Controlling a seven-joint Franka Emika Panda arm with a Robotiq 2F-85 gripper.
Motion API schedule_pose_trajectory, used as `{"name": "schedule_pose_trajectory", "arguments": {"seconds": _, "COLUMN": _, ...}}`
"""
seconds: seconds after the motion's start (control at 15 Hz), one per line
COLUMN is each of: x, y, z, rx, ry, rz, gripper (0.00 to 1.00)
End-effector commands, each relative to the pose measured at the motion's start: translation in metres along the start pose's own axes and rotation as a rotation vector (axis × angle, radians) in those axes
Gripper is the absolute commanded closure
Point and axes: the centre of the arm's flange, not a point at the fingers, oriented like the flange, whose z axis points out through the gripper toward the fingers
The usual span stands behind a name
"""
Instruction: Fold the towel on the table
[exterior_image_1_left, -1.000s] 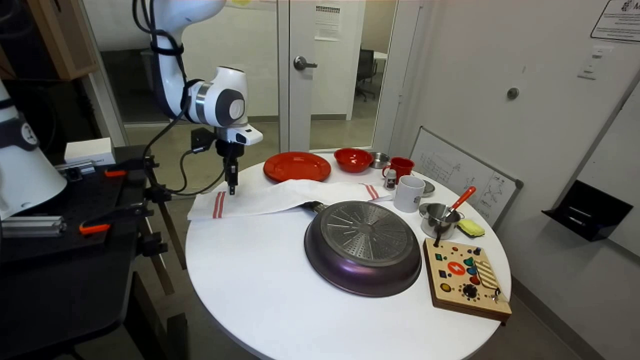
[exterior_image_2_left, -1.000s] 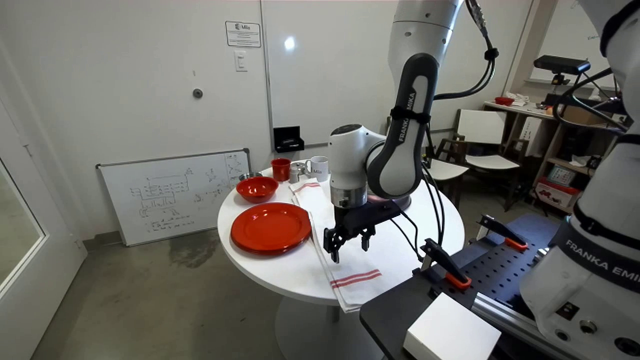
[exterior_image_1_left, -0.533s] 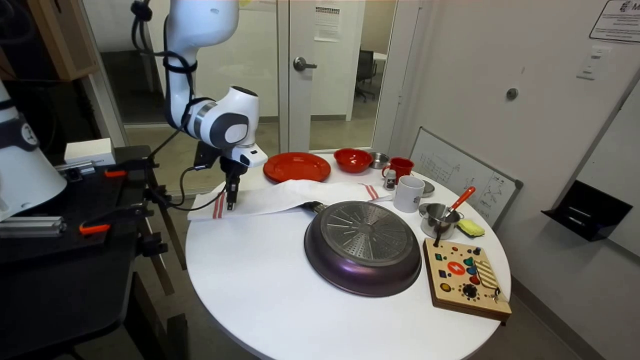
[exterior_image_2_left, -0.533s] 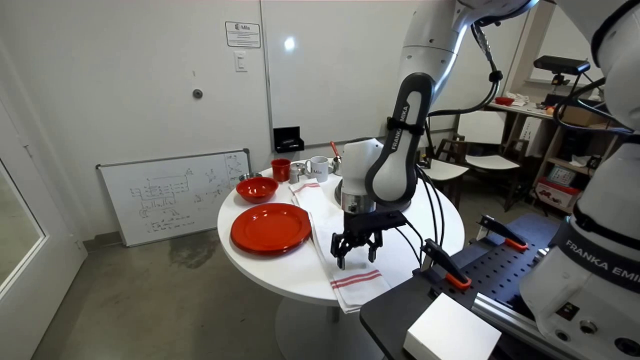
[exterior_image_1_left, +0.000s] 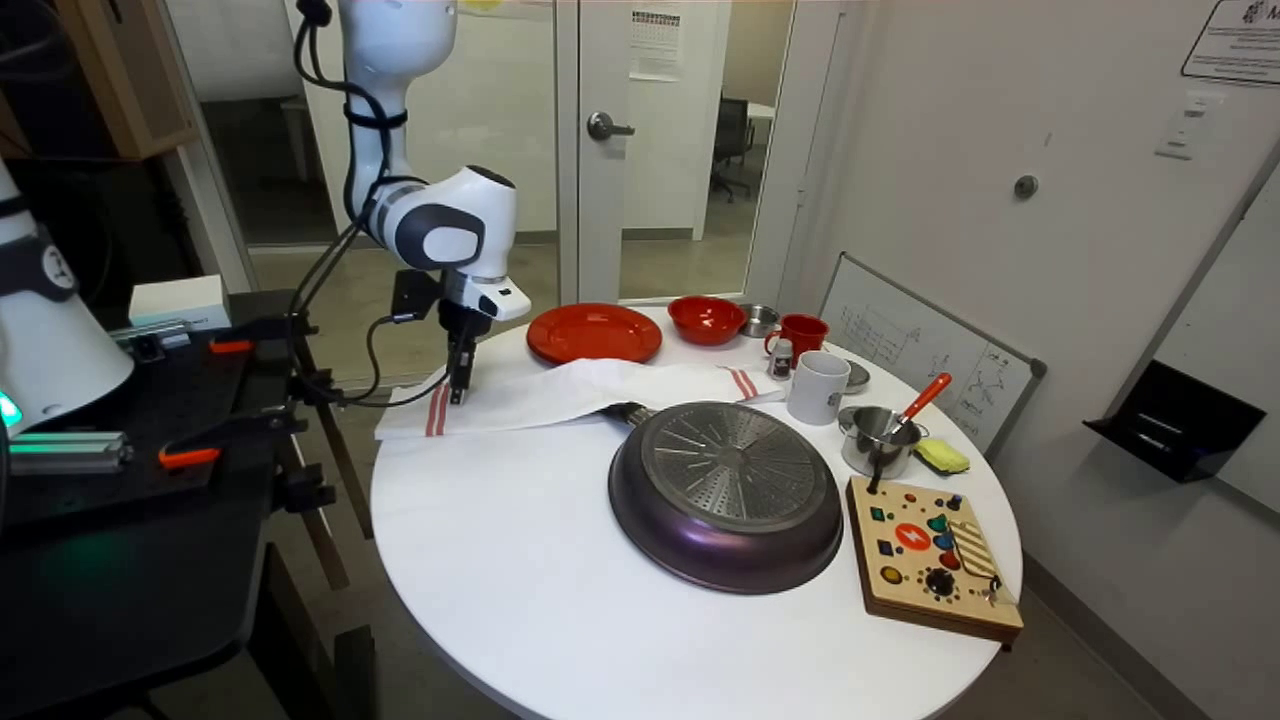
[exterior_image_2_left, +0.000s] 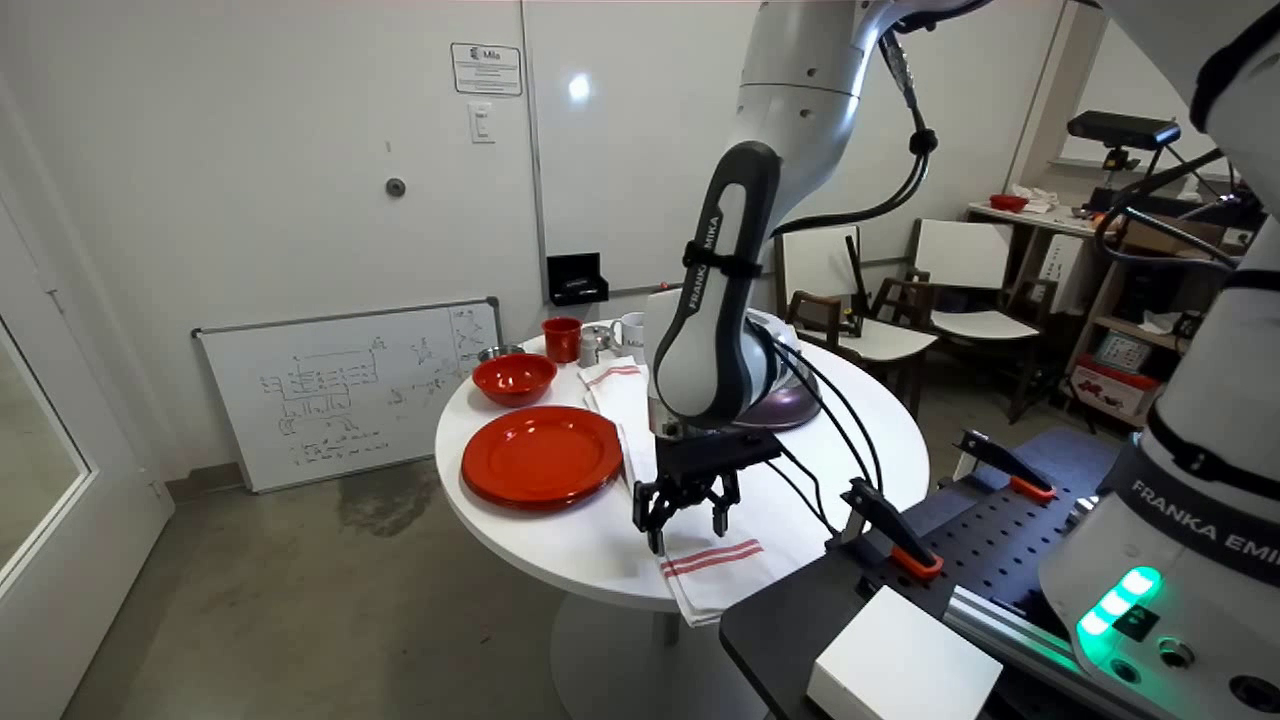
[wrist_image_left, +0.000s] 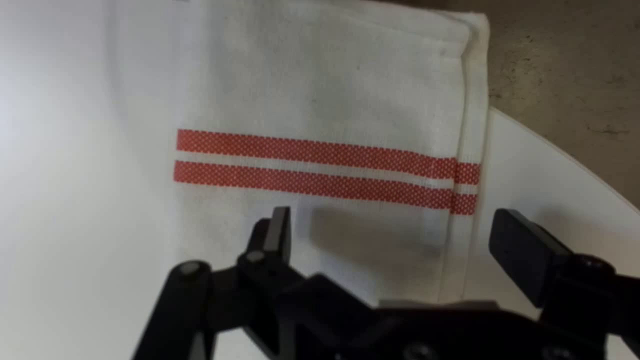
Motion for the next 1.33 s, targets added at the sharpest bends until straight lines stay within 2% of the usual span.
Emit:
{"name": "schedule_pose_trajectory", "arguments": {"seconds": 0.0, "x": -0.001, "y": -0.013, "z": 0.002, "rx": -0.139, "ry": 0.006, "rz": -0.005, "gripper": 0.00}}
{"name": "schedule_pose_trajectory", "arguments": {"seconds": 0.2, "x": -0.001, "y": -0.006, "z": 0.007, "rx": -0.209, "ry": 0.005, "rz": 0.005, "gripper": 0.00}}
{"name": "schedule_pose_trajectory", "arguments": {"seconds": 0.4, "x": 0.003, "y": 0.013, "z": 0.012, "rx": -0.199, "ry": -0.014, "rz": 0.050, "gripper": 0.00}}
{"name": "schedule_pose_trajectory", "arguments": {"seconds": 0.6, "x": 0.009, "y": 0.034, "z": 0.020, "rx": -0.074, "ry": -0.063, "rz": 0.103, "gripper": 0.00}}
{"name": "schedule_pose_trajectory", "arguments": {"seconds": 1.0, "x": 0.013, "y": 0.058, "z": 0.030, "rx": 0.033, "ry": -0.128, "rz": 0.178, "gripper": 0.00}}
{"name": "schedule_pose_trajectory", "arguments": {"seconds": 1.07, "x": 0.013, "y": 0.058, "z": 0.031, "rx": 0.041, "ry": -0.131, "rz": 0.179, "gripper": 0.17}}
{"name": "schedule_pose_trajectory", "arguments": {"seconds": 1.27, "x": 0.012, "y": 0.056, "z": 0.031, "rx": 0.045, "ry": -0.140, "rz": 0.161, "gripper": 0.42}}
